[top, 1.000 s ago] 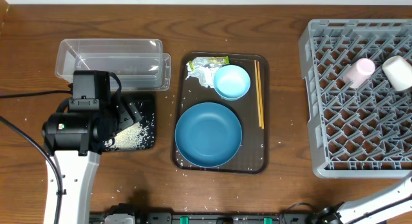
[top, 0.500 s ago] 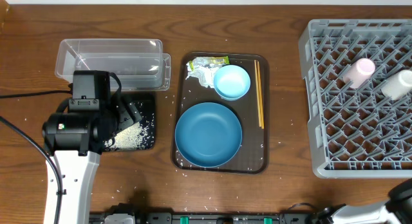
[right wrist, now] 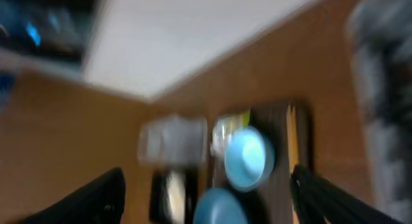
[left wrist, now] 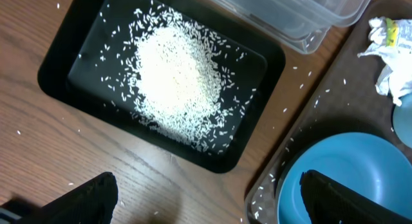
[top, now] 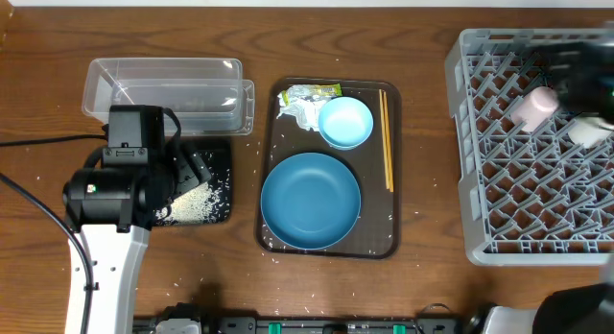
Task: Sort waste into correct bins and load items into the dishwasher rack
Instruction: 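Release the cup and reach the right gripper to the teal plate rim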
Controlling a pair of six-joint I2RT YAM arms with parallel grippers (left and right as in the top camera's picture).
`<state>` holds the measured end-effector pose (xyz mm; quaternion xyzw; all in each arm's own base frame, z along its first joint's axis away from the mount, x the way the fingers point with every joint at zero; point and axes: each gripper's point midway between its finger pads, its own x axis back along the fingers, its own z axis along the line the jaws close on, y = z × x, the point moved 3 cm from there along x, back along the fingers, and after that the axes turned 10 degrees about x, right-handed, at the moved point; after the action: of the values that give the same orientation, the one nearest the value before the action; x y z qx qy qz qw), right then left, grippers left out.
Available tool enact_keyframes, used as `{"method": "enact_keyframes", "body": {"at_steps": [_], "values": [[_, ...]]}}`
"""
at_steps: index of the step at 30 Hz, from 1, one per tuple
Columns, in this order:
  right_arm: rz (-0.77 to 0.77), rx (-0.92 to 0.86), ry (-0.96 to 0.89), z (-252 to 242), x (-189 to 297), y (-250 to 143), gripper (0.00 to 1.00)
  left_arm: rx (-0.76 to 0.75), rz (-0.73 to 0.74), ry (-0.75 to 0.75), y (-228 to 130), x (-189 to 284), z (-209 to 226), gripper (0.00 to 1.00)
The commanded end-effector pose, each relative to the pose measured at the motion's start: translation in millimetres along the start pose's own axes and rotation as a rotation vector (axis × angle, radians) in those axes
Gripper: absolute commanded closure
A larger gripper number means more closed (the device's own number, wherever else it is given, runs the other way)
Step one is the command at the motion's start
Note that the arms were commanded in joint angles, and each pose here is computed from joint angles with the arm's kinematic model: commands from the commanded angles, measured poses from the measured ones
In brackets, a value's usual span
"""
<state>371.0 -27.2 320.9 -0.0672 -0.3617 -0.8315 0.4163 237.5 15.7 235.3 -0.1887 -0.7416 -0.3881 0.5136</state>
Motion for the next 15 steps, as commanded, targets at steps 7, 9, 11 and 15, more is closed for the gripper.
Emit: {"method": "enact_keyframes", "body": {"at_steps": [7,9,11,15], "values": [[0.453,0.410,-0.381,53.8,-115.2,-125.5,0.22,0.005,-0.009,0.003,2.5,1.9,1.1,0.07],[0.511,0.493,-0.400,69.6,-131.0,-151.4,0.22,0.005,-0.009,0.003,2.6,1.9,1.0,0.07],[0.556,0.562,-0.420,83.5,-144.7,-176.9,0.21,0.005,-0.009,0.003,2.5,1.9,1.1,0.07],[0.653,0.642,-0.384,109.7,-165.9,-228.4,0.20,0.005,-0.009,0.003,2.6,1.9,1.1,0.07]]}}
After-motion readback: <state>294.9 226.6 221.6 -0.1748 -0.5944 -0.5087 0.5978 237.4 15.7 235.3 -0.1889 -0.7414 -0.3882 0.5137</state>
